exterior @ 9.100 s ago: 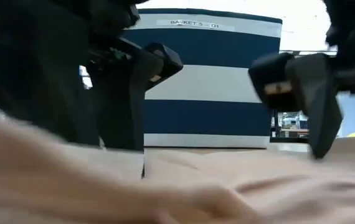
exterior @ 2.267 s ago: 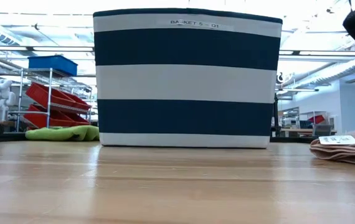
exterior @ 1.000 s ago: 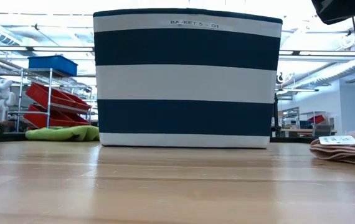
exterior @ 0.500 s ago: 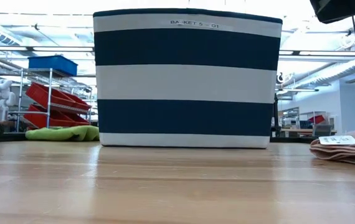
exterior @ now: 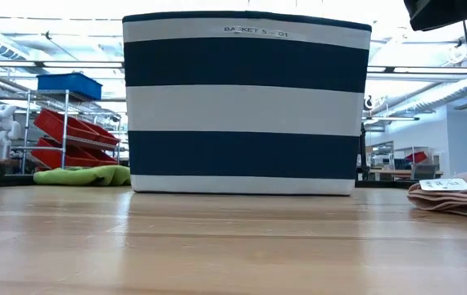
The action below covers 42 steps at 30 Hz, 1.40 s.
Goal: Fold towel
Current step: Fold the green towel
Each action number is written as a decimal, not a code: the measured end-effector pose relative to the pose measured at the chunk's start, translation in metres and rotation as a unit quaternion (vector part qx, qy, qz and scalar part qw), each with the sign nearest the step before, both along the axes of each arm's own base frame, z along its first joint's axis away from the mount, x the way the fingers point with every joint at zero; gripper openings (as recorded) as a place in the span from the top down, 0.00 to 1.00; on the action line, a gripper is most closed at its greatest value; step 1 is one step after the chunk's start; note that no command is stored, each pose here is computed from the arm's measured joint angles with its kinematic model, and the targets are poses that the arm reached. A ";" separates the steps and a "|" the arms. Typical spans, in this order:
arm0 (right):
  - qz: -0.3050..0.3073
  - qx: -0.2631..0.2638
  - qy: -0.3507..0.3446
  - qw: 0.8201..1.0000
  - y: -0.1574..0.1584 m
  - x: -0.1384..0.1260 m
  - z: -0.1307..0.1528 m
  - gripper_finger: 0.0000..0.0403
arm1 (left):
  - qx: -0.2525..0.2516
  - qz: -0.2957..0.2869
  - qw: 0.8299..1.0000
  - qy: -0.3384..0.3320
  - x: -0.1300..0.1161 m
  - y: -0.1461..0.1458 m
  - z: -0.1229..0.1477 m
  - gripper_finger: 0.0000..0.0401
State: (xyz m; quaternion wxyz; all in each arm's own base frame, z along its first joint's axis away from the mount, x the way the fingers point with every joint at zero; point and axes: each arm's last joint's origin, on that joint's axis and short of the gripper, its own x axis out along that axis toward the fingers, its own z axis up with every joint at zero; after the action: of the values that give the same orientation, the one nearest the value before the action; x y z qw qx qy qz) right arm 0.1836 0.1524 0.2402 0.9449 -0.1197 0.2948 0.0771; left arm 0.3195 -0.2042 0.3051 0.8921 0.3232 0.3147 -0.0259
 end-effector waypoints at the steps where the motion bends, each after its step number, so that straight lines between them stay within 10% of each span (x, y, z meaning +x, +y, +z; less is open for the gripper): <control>1: -0.001 0.000 0.000 1.000 0.000 0.000 0.000 0.51 | 0.000 0.000 1.000 0.000 0.000 0.000 0.000 0.69; 11: -0.007 0.007 0.001 1.000 -0.001 0.001 0.000 0.51 | 0.119 -0.071 0.990 0.008 0.011 0.012 0.003 0.69; 22: -0.008 0.006 0.004 1.000 -0.002 0.001 0.000 0.51 | 0.109 -0.044 0.993 0.005 0.019 0.026 0.003 0.69; 42: -0.005 -0.003 0.006 1.000 -0.002 0.001 -0.001 0.51 | -0.079 0.017 0.997 -0.007 0.021 0.026 0.003 0.69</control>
State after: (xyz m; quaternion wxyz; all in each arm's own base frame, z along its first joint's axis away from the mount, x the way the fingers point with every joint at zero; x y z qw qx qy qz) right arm 0.1841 0.1503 0.2391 0.9431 -0.1203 0.3014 0.0726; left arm 0.3410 -0.1785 0.3079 0.9171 0.2468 0.3113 -0.0333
